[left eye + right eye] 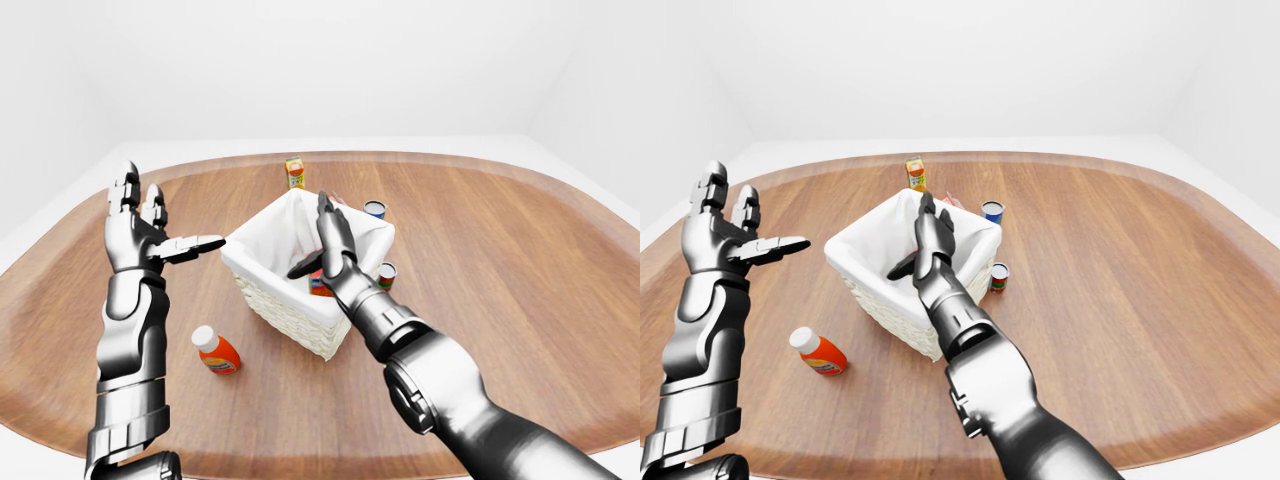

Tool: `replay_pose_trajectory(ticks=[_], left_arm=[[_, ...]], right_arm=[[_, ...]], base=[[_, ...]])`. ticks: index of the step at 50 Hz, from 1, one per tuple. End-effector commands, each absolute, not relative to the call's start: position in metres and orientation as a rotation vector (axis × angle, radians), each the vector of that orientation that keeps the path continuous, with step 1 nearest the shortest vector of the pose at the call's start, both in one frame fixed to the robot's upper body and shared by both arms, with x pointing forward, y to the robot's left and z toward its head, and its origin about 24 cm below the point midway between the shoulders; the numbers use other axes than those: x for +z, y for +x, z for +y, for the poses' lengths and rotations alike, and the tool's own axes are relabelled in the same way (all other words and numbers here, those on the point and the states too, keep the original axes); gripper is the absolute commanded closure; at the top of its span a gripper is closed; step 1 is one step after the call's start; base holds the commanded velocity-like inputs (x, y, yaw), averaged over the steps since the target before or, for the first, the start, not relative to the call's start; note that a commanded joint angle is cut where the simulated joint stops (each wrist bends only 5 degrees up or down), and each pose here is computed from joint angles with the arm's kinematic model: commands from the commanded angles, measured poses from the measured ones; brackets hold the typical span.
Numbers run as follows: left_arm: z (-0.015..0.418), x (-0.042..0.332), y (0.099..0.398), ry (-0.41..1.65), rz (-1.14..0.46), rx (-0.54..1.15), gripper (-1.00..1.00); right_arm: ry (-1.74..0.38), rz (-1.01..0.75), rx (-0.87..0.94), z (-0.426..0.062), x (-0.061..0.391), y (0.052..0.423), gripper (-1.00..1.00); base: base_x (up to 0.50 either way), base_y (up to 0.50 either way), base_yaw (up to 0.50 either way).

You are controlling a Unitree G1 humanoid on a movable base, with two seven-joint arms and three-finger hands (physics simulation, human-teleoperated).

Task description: Pick up the butter and put it in the basket.

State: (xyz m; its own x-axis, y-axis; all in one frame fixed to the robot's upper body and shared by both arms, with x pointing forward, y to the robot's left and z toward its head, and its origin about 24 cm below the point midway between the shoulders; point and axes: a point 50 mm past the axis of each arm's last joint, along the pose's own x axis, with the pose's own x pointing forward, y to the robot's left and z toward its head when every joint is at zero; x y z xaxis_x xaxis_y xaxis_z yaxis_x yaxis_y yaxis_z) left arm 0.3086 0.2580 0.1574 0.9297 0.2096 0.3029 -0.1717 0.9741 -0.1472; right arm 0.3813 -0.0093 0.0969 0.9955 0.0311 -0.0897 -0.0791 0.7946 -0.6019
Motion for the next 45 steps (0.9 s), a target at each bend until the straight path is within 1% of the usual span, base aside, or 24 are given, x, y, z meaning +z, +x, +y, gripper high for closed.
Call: replay_pose_trajectory(ticks=[1,6,12,30,45], left_arm=[[0.258,0.158,0.308,-0.121,-0.327,0.196,-1.00],[0.258,0.160,0.307,-0.122,-0.334,0.196,-1.00],[0.257,0.158,0.308,-0.115,-0.328,0.190,-1.00],[0.254,0.155,0.308,-0.105,-0.316,0.181,-1.00],[0.248,0.154,0.303,-0.091,-0.327,0.170,-1.00]], right_arm=[[-0.651,0.062,0.062,-0.006,0.099,0.380,-1.00],[-0.640,0.044,0.075,-0.004,0.103,0.381,-1.00],[-0.577,0.013,0.077,-0.009,0.116,0.386,-1.00],[-0.480,-0.032,0.061,-0.039,0.125,0.391,-1.00],[-0.405,-0.216,0.074,-0.065,0.146,0.369,-1.00]], base=[[0.00,0.00,0.00],[0.00,0.00,0.00],[0.00,0.00,0.00],[0.00,0.00,0.00],[0.00,0.00,0.00]])
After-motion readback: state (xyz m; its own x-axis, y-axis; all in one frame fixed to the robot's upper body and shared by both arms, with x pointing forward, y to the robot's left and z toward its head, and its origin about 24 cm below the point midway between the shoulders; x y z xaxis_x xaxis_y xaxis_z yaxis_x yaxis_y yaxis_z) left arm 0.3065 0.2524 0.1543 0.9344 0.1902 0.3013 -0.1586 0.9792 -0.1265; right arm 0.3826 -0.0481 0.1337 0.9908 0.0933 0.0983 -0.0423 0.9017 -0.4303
